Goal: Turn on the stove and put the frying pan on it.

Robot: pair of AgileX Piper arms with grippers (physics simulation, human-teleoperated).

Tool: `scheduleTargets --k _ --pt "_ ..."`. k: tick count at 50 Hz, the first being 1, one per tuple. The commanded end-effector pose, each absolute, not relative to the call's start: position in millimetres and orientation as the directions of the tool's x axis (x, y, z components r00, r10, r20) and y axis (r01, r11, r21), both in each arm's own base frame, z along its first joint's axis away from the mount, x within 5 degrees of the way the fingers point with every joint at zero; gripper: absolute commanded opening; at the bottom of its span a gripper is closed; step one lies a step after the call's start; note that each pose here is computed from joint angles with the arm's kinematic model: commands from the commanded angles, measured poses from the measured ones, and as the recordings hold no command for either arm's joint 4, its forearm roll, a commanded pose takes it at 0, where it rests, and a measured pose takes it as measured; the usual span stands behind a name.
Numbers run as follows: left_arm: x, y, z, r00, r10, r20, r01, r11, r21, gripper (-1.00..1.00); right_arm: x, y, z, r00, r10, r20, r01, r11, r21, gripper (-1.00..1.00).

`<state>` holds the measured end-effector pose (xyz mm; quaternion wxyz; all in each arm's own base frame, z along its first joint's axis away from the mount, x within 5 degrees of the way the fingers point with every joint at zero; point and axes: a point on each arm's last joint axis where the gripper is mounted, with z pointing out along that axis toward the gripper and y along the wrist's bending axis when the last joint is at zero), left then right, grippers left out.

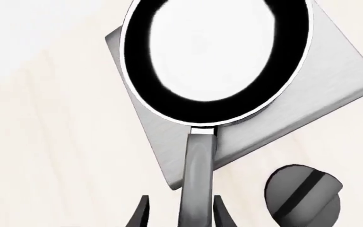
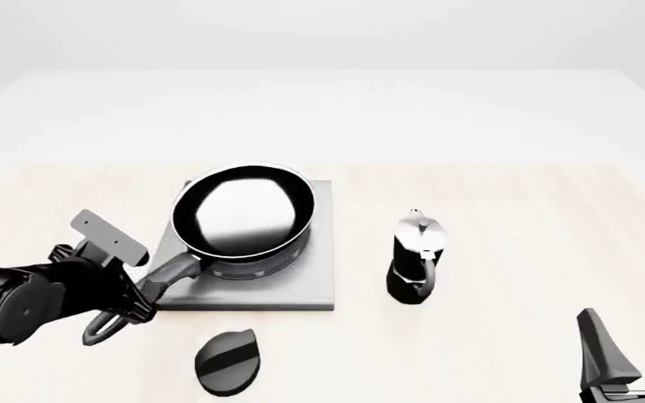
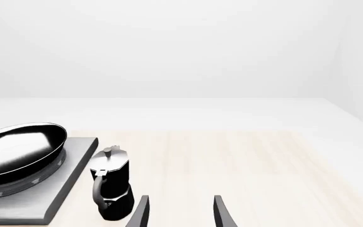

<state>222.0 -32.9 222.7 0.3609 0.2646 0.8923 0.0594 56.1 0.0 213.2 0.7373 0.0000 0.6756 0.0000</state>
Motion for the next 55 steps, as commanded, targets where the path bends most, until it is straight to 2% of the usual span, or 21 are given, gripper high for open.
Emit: scheduleTargets --k 1,13,16,28,44,47,55 --pt "228.6 -32.9 257.6 -0.589 0.459 -0.666 0.388 0.883 0.265 1.0 56.1 0.0 213.2 0.087 0.0 -0.996 0.0 1.0 0.0 1.0" --pt "232.3 -7.5 288.0 -0.56 0.383 -0.735 0.254 0.924 0.288 1.0 56.1 0.0 213.2 0.087 0.0 -0.996 0.0 1.0 0.0 1.0" --pt "232.0 -14.7 288.3 -0.564 0.378 -0.734 0.272 0.925 0.266 1.0 56.1 0.0 213.2 0.087 0.0 -0.996 0.0 1.0 0.0 1.0" --pt "227.1 14.8 303.0 -0.522 0.348 -0.779 0.145 0.936 0.322 1.0 56.1 0.0 213.2 0.087 0.0 -0.996 0.0 1.0 0.0 1.0" --pt "194.9 36.7 297.1 -0.474 0.331 -0.816 0.012 0.929 0.37 1.0 56.1 0.0 213.2 0.087 0.0 -0.996 0.0 1.0 0.0 1.0" --pt "179.1 42.5 300.9 -0.429 0.327 -0.842 -0.058 0.92 0.387 1.0 56.1 0.0 213.2 0.087 0.0 -0.996 0.0 1.0 0.0 1.0" --pt "158.5 40.2 283.9 -0.395 0.27 -0.878 -0.112 0.935 0.337 1.0 56.1 0.0 213.2 0.087 0.0 -0.996 0.0 1.0 0.0 1.0"
